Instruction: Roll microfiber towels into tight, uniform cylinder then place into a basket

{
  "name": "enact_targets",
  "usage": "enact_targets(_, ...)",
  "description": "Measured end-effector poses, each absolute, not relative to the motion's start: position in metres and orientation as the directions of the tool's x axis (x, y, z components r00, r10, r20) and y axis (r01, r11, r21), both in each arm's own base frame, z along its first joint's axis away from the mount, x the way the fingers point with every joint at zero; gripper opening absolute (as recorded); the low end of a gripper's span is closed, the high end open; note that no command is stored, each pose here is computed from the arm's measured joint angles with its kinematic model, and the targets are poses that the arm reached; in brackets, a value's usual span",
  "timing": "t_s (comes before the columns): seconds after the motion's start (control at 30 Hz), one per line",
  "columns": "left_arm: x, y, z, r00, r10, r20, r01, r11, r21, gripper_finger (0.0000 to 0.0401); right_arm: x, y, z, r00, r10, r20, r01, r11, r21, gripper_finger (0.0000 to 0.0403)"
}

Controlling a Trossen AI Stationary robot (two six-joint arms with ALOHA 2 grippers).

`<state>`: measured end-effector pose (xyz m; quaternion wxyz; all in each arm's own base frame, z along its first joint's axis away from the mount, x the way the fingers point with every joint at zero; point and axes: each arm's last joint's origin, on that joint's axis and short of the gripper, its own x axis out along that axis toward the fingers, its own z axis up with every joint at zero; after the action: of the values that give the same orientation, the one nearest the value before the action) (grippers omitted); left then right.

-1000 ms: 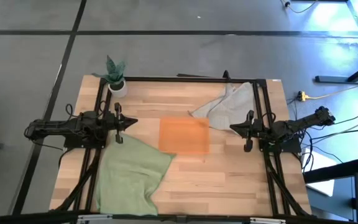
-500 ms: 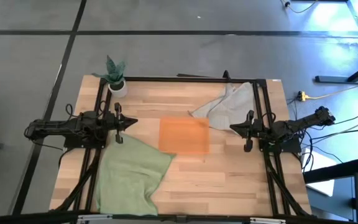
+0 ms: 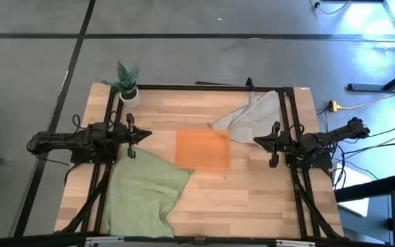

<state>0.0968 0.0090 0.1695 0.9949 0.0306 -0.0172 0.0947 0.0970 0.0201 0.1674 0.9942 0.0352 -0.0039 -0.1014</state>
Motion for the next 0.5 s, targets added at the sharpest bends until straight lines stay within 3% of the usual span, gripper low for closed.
enact_targets(0.2, 0.097, 0.009, 0.170, 0.981, 0.187, 0.044, -0.189, 0.980, 0.056, 0.0000, 0.097, 0.020, 0.167, 0.979, -0.202, 0.001, 0.201, 0.977, 0.071, 0.0022)
enact_targets(0.3, 0.096, 0.009, 0.177, 0.976, 0.187, 0.114, -0.194, 0.980, 0.051, 0.0000, 0.097, 0.020, 0.167, 0.979, -0.202, 0.001, 0.201, 0.977, 0.071, 0.0022)
enact_targets(0.5, 0.089, 0.006, 0.209, 0.969, 0.094, 0.227, -0.137, 0.973, 0.184, 0.0000, 0.097, 0.020, 0.167, 0.979, -0.202, 0.001, 0.201, 0.977, 0.071, 0.0022)
